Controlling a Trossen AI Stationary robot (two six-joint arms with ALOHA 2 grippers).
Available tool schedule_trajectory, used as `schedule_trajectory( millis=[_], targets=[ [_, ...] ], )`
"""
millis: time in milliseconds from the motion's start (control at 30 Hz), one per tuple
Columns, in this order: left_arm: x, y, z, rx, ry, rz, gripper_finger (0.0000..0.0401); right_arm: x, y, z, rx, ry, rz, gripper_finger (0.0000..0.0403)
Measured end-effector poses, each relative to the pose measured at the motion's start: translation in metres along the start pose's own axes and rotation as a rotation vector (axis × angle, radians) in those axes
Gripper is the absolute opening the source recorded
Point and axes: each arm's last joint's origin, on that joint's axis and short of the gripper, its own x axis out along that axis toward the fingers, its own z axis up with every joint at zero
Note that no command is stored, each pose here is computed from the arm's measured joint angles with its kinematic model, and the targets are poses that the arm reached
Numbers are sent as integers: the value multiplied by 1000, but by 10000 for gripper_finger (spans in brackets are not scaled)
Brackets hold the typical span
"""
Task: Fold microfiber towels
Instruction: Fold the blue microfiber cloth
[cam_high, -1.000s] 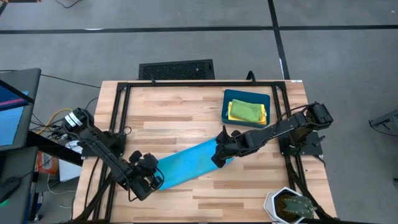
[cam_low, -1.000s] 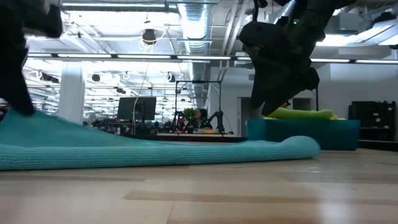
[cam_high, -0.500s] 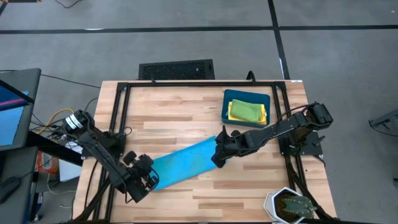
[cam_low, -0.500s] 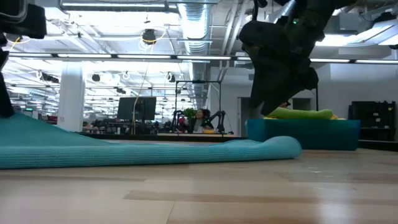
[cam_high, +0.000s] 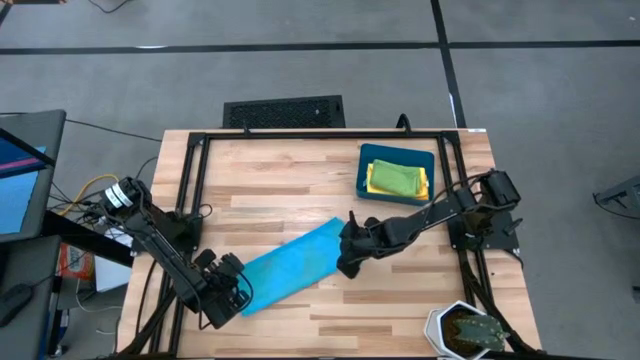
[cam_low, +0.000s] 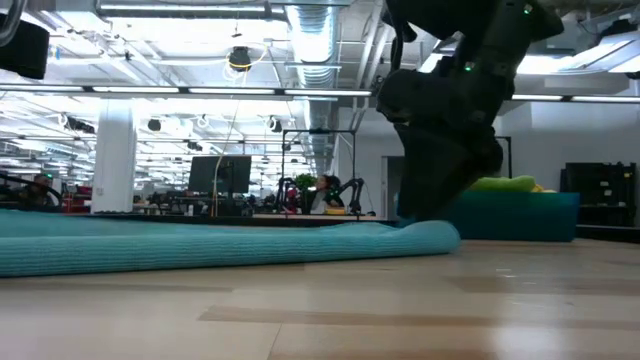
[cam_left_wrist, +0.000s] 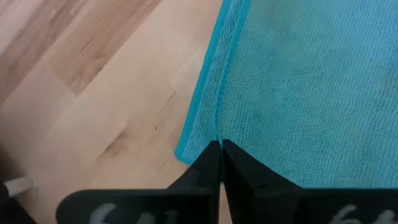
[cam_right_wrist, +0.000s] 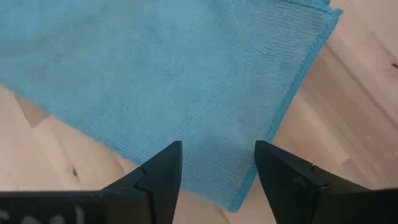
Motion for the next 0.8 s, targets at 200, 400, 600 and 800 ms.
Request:
schedule_trajectory(
  millis=[200,400,600,800],
  targets=[
    [1,1,-3,9,8,2,0,0,-1,0,-19,-2,-17,223],
    [1,2,-4,32,49,12,5,7,-5,1,-37,15,-28,206],
    [1,3,-5,-5,130,34,54,10,-4,1,-36,13,-19,195],
    [-7,0,-4,-28,165,36,126,1,-1,8,-44,-52,14,196]
  ],
)
